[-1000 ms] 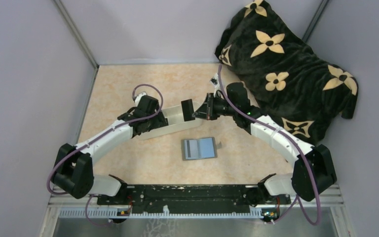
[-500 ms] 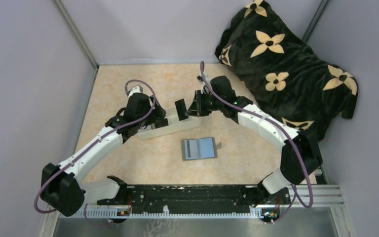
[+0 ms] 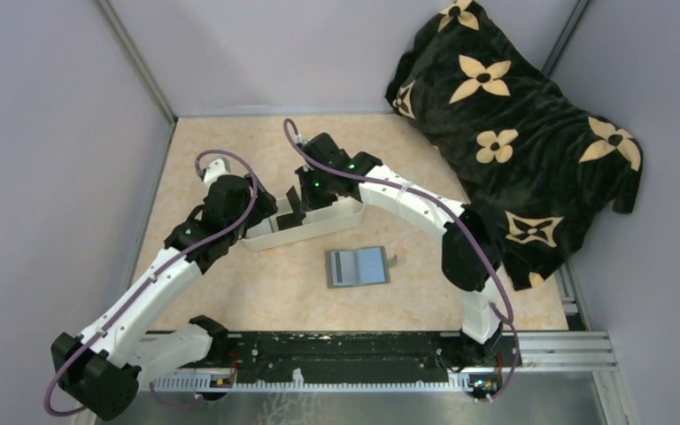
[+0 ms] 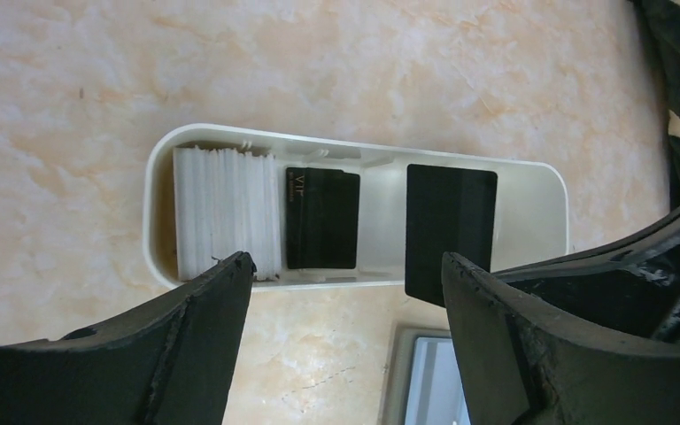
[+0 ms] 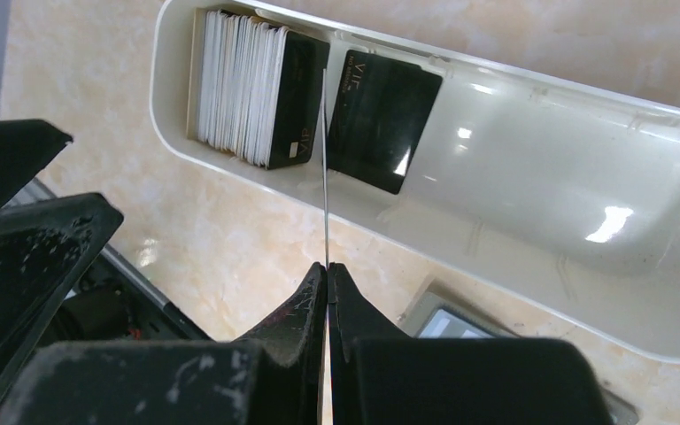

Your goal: Take the credit cards out of the card holder

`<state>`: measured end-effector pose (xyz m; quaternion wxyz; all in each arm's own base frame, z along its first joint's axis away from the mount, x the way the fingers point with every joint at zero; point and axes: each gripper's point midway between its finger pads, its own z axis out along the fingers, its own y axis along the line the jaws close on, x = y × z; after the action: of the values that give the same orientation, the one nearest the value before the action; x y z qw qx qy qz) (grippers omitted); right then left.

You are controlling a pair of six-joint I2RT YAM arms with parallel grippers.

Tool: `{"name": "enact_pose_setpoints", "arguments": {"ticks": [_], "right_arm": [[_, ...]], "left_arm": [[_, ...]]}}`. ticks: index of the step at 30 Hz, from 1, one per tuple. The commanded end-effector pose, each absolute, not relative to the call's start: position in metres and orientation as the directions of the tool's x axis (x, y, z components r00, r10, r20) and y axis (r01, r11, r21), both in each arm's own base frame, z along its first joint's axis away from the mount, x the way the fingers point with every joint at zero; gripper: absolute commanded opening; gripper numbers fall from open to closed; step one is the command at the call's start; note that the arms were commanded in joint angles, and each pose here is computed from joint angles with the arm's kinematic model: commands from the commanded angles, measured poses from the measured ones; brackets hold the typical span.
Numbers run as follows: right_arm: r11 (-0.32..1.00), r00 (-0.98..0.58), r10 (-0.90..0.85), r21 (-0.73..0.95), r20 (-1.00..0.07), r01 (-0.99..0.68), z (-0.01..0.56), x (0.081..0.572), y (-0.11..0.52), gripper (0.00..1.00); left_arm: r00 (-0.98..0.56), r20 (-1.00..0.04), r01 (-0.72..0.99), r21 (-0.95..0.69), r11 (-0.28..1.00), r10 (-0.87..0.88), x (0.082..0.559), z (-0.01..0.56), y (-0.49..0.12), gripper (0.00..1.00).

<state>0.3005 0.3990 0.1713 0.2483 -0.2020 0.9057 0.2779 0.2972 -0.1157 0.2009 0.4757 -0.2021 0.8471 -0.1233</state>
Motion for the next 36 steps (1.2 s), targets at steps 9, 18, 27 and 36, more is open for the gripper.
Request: {"name": "enact_pose_setpoints", "arguments": {"ticks": [9,18,27,36], "right_arm": [[0.817,-0.773,-0.313,0.259,-0.552,-0.516,0.156,0.296,0.428,0.00],[0.831,-0.771,-0.323,0.225,-0.549,-0.508,0.149,0.300,0.437,0.00],[0.842,-0.765,-0.315,0.207,-0.562,-0.498,0.157,0.310,0.443,0.00],[0.842,-0.780,-0.340,0.200,-0.525,-0.501,0.147,0.307,0.444,0.00]], "left_arm": [[-0.432,-0.777,-0.313,-0.347,0.884,-0.458,0.273,0.193,-0.081,0.85],[-0.453,-0.765,-0.303,-0.351,0.886,-0.458,0.270,0.185,-0.083,0.85],[-0.458,-0.763,-0.293,-0.354,0.888,-0.456,0.271,0.184,-0.085,0.85],[-0.460,-0.764,-0.289,-0.353,0.890,-0.453,0.269,0.182,-0.085,0.85]]}}
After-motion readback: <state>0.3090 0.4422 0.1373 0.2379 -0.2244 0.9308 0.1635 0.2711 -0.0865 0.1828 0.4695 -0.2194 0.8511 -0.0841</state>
